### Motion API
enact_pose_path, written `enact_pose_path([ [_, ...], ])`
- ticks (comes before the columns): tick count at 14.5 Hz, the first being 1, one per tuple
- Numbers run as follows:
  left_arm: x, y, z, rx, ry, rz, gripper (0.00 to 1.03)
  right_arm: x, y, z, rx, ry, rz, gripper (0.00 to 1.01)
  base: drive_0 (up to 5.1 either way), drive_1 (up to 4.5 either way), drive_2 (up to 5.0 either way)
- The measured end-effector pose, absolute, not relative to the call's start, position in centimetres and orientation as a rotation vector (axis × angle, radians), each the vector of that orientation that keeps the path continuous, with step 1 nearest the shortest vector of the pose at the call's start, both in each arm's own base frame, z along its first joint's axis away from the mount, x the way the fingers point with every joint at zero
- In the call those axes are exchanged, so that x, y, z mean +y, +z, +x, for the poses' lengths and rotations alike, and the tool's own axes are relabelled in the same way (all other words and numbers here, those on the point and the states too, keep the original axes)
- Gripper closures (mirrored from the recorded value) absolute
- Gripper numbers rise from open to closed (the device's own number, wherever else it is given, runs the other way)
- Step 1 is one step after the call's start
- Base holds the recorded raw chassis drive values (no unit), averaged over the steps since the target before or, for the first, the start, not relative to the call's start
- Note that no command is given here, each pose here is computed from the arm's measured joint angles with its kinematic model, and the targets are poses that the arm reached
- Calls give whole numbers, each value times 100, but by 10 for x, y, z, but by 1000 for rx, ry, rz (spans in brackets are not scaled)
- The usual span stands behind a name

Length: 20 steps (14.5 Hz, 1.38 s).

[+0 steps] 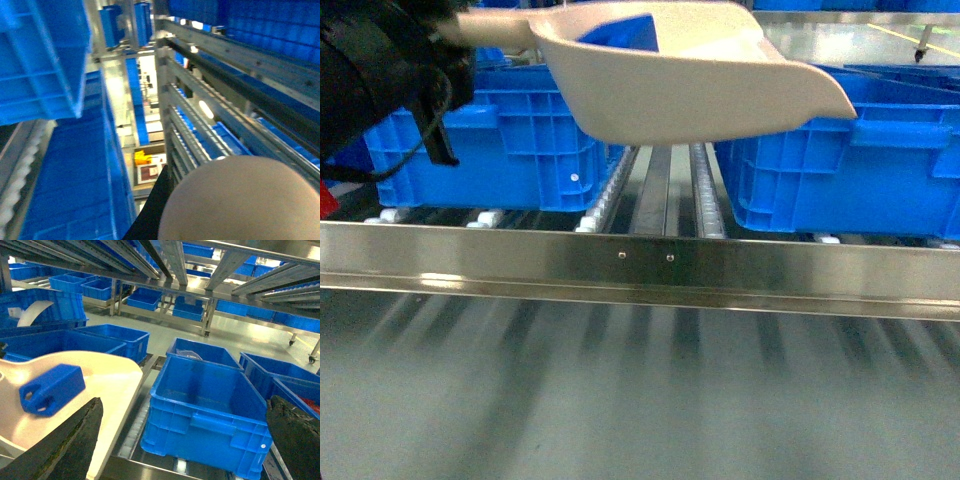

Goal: Place part in tray to right shelf

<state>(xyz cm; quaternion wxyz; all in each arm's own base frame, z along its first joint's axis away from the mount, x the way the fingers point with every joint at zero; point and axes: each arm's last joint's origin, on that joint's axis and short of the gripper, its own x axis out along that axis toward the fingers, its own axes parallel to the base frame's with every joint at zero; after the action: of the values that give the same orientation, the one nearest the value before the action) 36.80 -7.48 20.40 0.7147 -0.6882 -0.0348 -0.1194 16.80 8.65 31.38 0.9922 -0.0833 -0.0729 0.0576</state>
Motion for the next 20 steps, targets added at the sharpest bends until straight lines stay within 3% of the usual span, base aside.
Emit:
enact_pose_path([
  [3,-67,208,370,-113,-247,-1533,91,87,314,168,-145,116,-167,3,0,0,0],
  [6,-50,238,385,-195,-187,-1534,91,87,314,168,-145,116,-168,3,0,0,0],
  [9,-4,286,416,-365,27,-1449,91,87,314,168,-146,116,-167,3,0,0,0],
  [13,28,310,469,-396,263,-1241,91,87,314,168,-146,116,-167,3,0,0,0],
  [15,40,319,498,-386,418,-1074,91,87,314,168,-146,116,-167,3,0,0,0],
  [17,46,324,513,-371,475,-956,91,87,314,168,-145,116,-167,3,0,0,0],
  [20,46,328,514,-379,485,-896,91,87,314,168,-145,116,-167,3,0,0,0],
])
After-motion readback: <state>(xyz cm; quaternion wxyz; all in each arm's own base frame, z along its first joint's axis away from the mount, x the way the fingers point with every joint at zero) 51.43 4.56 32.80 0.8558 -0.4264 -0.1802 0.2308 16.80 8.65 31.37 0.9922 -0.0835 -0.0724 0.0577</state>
